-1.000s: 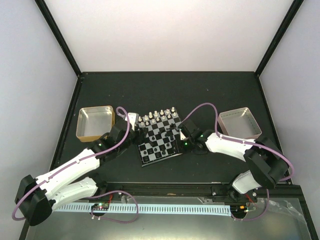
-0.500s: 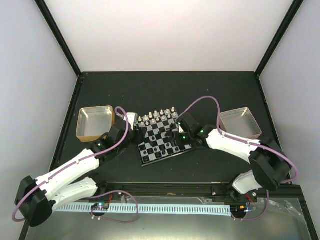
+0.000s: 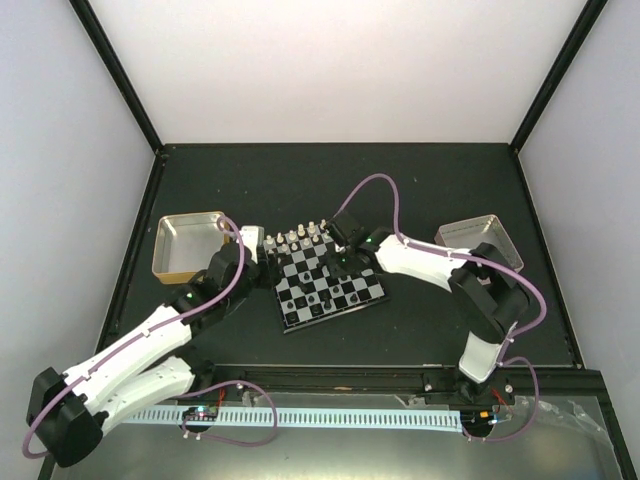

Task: Set up the chess pieces on the board
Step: Pick up the chess piece from the chessboard.

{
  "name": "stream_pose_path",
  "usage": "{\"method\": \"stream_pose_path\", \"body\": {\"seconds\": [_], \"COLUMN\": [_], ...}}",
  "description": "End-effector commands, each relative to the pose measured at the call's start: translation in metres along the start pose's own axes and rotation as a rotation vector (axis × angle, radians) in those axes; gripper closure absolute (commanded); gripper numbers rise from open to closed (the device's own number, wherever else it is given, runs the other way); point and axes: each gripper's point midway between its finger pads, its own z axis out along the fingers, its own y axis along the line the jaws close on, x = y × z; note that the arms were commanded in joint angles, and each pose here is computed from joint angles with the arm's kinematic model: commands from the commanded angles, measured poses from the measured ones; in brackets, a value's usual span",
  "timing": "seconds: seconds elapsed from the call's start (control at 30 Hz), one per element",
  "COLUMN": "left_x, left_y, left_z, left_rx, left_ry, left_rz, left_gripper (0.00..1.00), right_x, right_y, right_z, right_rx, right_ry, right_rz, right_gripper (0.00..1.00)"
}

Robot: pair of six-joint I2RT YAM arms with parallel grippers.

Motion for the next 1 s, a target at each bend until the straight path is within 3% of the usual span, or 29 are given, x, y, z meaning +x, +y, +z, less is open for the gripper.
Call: {"method": "stream_pose_path", "body": {"seconds": [0.0,0.3,0.57,0.8,0.97], "left_x": [0.0,0.001,0.001,0.001,0.002], "left_y": [0.006,0.009,0.011,0.011,0.01], "left_z": [-0.004,-0.005,-0.005,-0.005,-0.005], "left_rx": [-0.013,-0.011,-0.014,-0.013,-0.01], "left_ry": [-0.007,-0.004,-0.005,-0.005,-0.003], "left_rz": [-0.019,-0.023,-0.025,-0.026,-0.026], "left_gripper": [0.41,0.41,0.41,0.41,0.41], "right_x": [0.0,0.002,-0.001,-0.013,-0.002], "right_y": [0.001,0.004,0.005,0.009,0.003], "right_z": [0.004,0.019,0.019,-0.009,-0.022], "right_rx": [0.055,0.075,0.069,0.032,0.028], "right_ry": [0.026,0.046,0.024,-0.081,-0.078], "right_rz": [-0.062,-0.08,-0.08,-0.07,-0.061], "right_gripper": [0.68,0.76,0.93,0.95,0.95]}}
